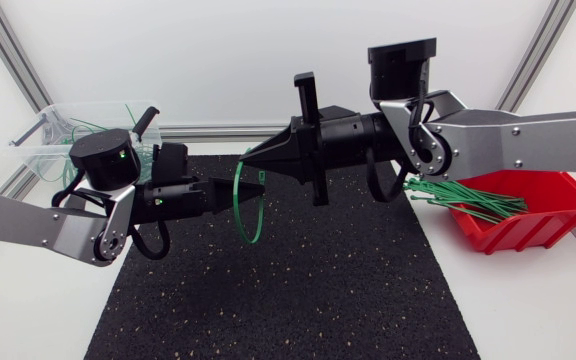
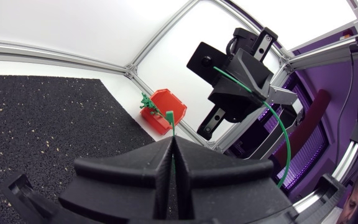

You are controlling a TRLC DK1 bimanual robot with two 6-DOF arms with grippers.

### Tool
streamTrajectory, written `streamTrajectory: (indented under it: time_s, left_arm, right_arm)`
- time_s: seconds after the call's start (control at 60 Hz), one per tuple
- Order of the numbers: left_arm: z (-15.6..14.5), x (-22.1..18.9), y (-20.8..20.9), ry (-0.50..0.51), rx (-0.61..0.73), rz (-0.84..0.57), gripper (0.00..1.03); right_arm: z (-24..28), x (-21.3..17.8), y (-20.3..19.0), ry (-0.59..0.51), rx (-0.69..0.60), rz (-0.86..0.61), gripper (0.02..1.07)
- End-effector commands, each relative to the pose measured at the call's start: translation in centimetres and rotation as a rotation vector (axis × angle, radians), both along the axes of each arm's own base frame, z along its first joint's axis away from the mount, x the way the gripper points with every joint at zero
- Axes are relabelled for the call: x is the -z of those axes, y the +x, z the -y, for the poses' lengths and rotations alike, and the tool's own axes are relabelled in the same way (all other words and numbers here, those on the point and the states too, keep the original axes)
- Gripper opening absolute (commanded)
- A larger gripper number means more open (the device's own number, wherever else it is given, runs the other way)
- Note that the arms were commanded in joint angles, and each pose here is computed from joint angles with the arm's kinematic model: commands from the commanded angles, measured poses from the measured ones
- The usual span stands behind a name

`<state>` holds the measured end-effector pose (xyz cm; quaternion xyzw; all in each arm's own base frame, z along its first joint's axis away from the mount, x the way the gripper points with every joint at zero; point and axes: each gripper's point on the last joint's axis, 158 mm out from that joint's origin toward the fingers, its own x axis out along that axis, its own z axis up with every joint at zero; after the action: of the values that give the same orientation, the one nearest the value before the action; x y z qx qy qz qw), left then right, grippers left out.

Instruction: Take a green cable tie from the red box, thread the tail through the head to close it, then place it in the transparent bin on the left.

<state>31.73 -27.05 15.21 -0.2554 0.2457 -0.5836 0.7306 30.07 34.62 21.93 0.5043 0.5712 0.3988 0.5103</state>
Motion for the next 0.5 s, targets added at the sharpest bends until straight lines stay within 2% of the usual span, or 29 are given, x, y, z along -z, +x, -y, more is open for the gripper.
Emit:
streamTrajectory:
  time_s: [0.0,0.15,0.483]
  left_arm:
    - [0.4,-1.4,-0.4,-0.020,0.021,0.016,0.03]
    - [0.4,-1.7,-0.1,-0.023,0.015,0.024,0.03]
    - [-0.4,-1.7,1.0,-0.024,-0.021,0.018,0.03]
  right_arm:
    - [0.4,0.1,-0.5,0.003,0.002,-0.030,0.08]
    - [0.5,-0.1,-0.7,0.004,0.001,-0.029,0.08]
    - [-0.1,1.3,-2.1,-0.029,-0.021,-0.139,0.08]
